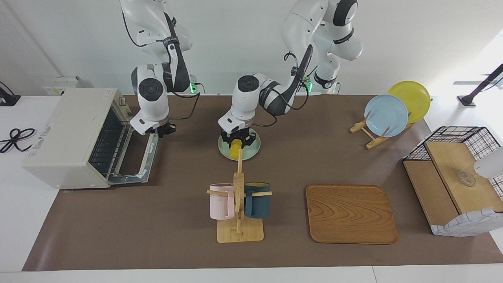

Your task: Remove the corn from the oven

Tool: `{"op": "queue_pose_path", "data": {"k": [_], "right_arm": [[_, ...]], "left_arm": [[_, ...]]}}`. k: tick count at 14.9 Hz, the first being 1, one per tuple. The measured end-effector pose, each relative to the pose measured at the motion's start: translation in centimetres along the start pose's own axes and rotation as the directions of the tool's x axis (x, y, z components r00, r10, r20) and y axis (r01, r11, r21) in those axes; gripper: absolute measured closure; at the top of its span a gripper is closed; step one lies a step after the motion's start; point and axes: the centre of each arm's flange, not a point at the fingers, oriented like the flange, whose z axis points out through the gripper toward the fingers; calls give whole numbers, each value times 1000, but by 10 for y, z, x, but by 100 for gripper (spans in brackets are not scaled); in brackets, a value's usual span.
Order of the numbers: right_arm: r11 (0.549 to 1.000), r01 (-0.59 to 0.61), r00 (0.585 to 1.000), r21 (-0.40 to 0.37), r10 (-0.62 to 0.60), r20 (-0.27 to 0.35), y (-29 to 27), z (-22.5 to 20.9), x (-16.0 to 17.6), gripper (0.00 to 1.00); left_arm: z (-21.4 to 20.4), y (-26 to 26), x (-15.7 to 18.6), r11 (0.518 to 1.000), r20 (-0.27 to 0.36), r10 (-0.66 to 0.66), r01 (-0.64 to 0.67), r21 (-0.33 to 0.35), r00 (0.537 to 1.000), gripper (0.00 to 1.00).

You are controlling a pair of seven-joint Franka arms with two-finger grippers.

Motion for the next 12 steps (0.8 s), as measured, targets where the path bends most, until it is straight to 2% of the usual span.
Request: {"op": "queue_pose_path", "data": {"k": [4,6,9,12], "right_arm": [[998,32,999,-57,-30,44,26,-43,0,99],[993,49,998,-111,-43,55,52,-70,-2,99],[989,62,998,-136,-59,28,105,-100,-4,99],[988,66,998,-139,-67,-1,118,-124,-14,99]], "left_arm": [[-1,-5,4,1000,6,-11,11,10,1000,49],[-15,-15,15,999,25,-34,33,30,999,49],[-79,-58,52,994,37,-101,100,42,994,49],[-134,-123,92,991,31,-127,126,44,991,49]]}}
